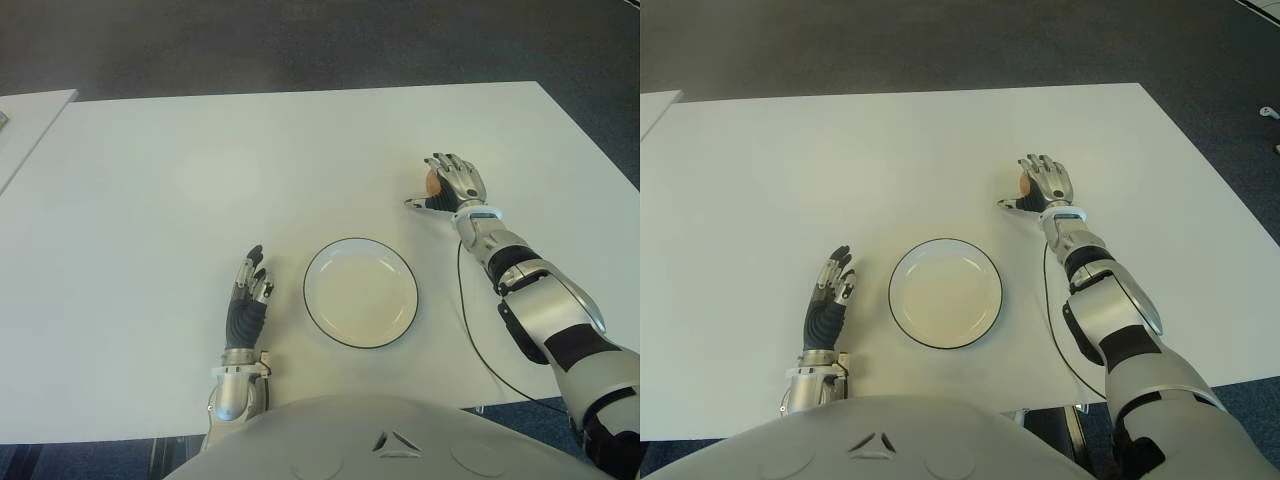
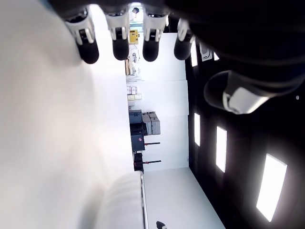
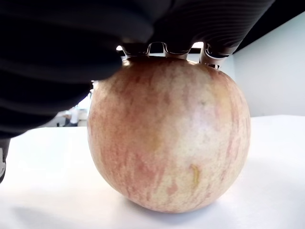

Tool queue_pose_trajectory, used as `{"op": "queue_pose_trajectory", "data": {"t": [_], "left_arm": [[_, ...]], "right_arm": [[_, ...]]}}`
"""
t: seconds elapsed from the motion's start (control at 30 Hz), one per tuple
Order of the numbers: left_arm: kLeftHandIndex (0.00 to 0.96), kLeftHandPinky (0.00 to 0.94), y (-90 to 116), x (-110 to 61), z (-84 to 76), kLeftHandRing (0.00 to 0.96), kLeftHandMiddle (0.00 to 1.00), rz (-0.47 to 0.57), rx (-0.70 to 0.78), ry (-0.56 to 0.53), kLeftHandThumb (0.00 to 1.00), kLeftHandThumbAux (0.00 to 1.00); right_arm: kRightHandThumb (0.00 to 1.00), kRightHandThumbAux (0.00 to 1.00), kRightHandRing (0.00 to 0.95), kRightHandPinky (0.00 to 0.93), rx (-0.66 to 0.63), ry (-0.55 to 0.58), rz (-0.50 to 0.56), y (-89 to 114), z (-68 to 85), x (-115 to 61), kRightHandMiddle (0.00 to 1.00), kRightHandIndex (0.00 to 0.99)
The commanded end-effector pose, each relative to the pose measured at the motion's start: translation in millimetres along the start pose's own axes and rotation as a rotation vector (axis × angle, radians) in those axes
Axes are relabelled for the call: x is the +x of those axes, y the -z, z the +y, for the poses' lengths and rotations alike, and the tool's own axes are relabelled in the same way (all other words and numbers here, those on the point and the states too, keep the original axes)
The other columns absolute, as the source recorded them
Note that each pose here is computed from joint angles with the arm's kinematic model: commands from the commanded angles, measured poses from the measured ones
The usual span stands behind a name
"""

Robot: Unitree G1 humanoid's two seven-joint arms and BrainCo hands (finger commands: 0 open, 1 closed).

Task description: Put the apples into the plate.

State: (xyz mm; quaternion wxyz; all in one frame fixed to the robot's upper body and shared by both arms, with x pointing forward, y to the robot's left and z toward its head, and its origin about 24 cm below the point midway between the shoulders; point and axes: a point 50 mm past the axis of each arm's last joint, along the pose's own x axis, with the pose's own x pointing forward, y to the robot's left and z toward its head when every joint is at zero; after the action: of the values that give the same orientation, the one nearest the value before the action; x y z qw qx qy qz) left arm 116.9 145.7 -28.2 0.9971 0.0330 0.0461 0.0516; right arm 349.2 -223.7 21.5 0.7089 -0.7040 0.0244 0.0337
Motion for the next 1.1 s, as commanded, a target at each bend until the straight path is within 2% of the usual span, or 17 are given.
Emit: {"op": "queue_pose_trajectory", "data": {"t": [0.03,0.8,1.1], "left_arm": [[0.0,0.007,35.3,-24.6,7.9,0.0,0.0,0.24,0.046,-0.003,0.04,0.389],[0.0,0.007,35.7,-31.3,14.3,0.0,0.0,0.243,0.07,-0.022,0.035,0.384],[0.0,0.0,36.0,-31.9,16.5,0.0,0.0,0.244,0.069,-0.023,0.041,0.412]], "right_arm": [[0.309,0.407,0.0,0.0,-0.011,-0.07,0.049,10.5,10.4,-6.6,0.0,0.0],[0.331,0.404,0.001,0.0,-0.022,-0.079,0.099,16.8,11.2,-7.7,0.017,0.0],[0.335,0.391,0.015,0.0,-0.013,-0.086,0.114,20.5,12.4,-9.4,0.03,0.0]]}}
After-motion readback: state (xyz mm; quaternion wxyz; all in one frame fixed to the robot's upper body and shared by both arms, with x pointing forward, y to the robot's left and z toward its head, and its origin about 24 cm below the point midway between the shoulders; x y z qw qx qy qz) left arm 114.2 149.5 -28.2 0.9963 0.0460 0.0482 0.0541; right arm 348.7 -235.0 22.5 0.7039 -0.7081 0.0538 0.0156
